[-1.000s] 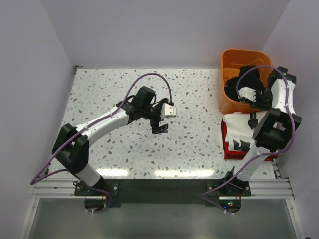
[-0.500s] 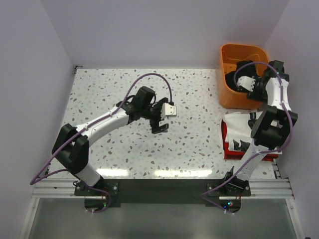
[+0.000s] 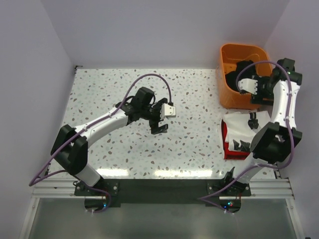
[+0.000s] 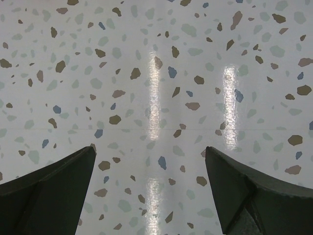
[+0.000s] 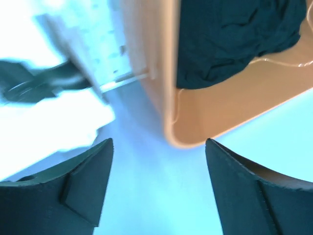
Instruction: Fold and stack the t-shirts
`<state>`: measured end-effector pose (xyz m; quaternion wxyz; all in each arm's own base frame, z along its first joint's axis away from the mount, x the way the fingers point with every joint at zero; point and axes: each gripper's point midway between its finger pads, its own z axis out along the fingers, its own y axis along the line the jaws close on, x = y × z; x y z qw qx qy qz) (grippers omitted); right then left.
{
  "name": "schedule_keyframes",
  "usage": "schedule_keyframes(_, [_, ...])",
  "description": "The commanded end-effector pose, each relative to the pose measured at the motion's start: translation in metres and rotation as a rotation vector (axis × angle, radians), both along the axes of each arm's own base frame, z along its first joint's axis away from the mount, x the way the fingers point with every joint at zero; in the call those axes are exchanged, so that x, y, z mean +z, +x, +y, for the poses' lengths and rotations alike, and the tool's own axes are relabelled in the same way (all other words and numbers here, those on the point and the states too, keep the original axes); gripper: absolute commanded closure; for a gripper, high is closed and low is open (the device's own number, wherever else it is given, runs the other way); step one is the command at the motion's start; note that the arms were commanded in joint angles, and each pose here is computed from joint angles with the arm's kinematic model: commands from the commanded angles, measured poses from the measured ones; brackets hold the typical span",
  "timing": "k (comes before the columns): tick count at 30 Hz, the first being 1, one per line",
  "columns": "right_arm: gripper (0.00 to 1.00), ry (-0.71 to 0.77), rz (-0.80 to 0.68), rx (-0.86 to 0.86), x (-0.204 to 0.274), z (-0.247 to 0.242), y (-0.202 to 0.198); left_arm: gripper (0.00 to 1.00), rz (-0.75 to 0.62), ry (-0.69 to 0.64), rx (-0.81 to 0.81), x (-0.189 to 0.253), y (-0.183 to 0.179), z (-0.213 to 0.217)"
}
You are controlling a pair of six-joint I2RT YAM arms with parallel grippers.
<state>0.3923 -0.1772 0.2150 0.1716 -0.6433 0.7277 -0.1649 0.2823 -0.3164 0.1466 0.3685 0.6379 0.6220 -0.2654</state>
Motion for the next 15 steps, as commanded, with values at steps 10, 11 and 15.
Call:
schedule_keyframes(10, [0.53, -0.012, 0.431, 0.280, -0.039, 0.011, -0.083, 0.00, -0.049, -0.041, -0.025, 0.025, -0.005, 0.003])
schedule_keyframes(11, [0.53, -0.010, 0.456, 0.283, -0.047, 0.008, -0.081, 0.00, -0.051, -0.041, -0.028, 0.025, -0.005, 0.002])
schedule_keyframes(15, [0.54, -0.041, 0.484, 0.290, -0.057, -0.003, -0.072, 0.00, -0.051, -0.032, -0.037, 0.024, -0.004, 0.002])
